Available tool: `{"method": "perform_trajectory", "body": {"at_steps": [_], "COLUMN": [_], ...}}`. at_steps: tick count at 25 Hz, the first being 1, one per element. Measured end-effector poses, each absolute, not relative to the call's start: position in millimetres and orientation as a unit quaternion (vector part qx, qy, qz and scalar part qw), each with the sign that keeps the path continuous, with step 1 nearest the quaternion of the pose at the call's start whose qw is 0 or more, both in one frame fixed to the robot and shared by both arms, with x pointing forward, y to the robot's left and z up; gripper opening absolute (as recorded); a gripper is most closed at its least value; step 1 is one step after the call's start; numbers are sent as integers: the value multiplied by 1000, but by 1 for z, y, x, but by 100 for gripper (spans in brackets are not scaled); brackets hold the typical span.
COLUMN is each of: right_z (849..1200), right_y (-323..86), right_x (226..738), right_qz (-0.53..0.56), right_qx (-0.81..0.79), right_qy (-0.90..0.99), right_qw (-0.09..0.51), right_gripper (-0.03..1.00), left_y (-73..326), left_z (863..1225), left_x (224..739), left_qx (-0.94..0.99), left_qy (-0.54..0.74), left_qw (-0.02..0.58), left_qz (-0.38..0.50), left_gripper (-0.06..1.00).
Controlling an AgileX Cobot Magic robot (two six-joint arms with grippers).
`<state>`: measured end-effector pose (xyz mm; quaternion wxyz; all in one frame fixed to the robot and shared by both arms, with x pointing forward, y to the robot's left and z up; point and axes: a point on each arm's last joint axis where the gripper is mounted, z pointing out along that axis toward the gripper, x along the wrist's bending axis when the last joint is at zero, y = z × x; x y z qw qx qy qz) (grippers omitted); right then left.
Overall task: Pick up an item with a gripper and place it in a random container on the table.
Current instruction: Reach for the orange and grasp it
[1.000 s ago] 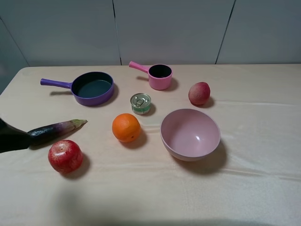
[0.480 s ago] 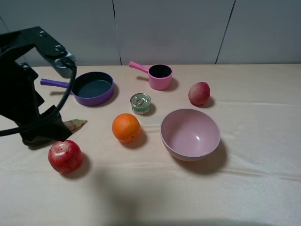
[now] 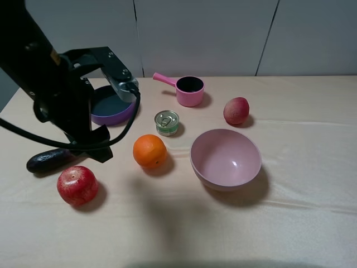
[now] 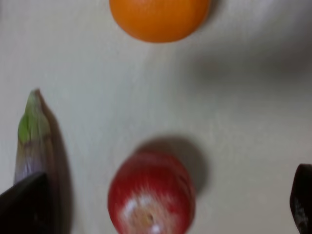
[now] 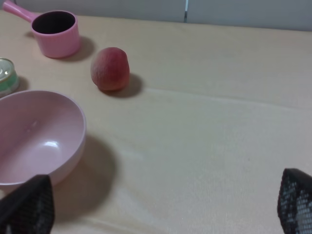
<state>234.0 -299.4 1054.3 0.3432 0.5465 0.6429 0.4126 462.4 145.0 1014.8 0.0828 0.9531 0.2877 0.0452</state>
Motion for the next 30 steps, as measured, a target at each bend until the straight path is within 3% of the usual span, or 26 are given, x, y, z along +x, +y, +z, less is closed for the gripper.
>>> {"method": "perform_trajectory", "body": {"at_steps": [15,30], "right_z": [1054,1054], "right_y": [-299,-299], "right_x": [234,234], "right_qz": [413,413], "right_qx": [546,546], "right_qy": [643,643], "right_qw": [343,343], "right_gripper": [69,69], "left_y": [100,81], "left_z": [974,934], "left_x": [508,528], "left_qx": [966,969], "left_qy": [251,237], "left_qw": [65,69], "left_qz": [21,25], "left_gripper": [99,99]}}
